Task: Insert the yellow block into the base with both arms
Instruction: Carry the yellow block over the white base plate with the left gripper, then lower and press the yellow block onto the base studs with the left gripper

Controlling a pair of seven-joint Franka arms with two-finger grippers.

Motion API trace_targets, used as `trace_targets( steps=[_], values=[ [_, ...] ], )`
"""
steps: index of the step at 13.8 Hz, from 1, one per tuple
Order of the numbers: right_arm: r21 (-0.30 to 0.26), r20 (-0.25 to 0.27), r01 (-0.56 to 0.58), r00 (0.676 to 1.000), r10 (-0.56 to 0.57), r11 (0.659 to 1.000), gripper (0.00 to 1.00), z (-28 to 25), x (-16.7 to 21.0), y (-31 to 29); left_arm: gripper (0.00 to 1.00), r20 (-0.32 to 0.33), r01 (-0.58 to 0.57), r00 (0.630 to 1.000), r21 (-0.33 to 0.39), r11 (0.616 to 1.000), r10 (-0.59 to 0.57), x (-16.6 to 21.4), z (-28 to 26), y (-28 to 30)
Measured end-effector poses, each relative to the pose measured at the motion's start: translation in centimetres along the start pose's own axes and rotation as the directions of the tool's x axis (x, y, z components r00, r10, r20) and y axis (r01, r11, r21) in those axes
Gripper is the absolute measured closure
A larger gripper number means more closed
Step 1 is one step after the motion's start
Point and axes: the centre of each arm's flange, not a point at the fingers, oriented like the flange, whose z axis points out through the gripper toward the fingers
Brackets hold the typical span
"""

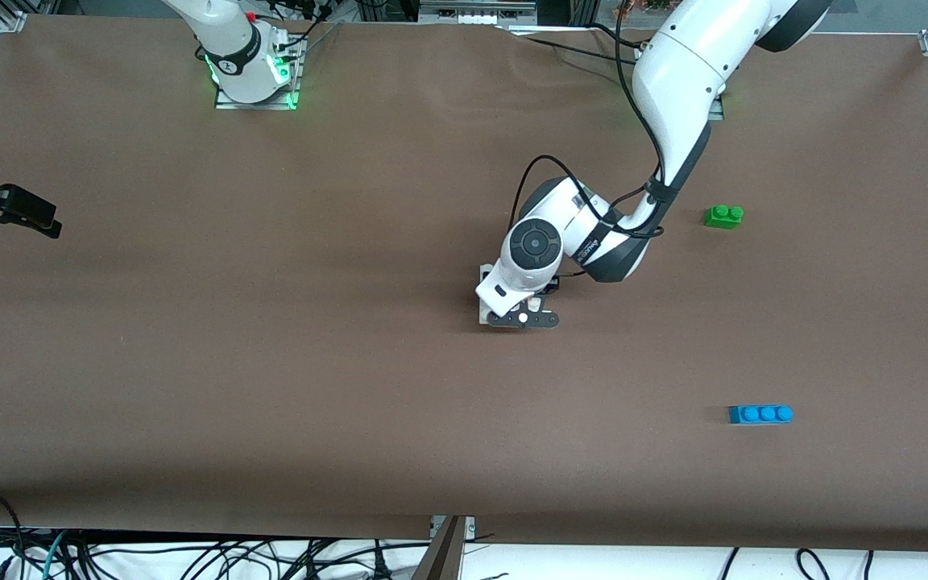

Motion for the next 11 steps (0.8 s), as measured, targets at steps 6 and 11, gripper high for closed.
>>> trace_targets(
  steps=[6, 11],
  values=[
    [0.000, 0.000, 0.000, 1.000, 0.000, 1.000, 0.00, 0.0, 0.0, 0.0, 0.32, -0.001, 0.002, 1.000, 0.004, 1.000, -0.002, -0.6, 0.1, 0.8],
    [0.000, 0.000, 0.000, 1.000, 0.000, 1.000, 0.00, 0.0, 0.0, 0.0, 0.32, 0.005, 0.000, 1.000, 0.012, 1.000, 0.000, -1.0, 0.6, 1.2]
  ],
)
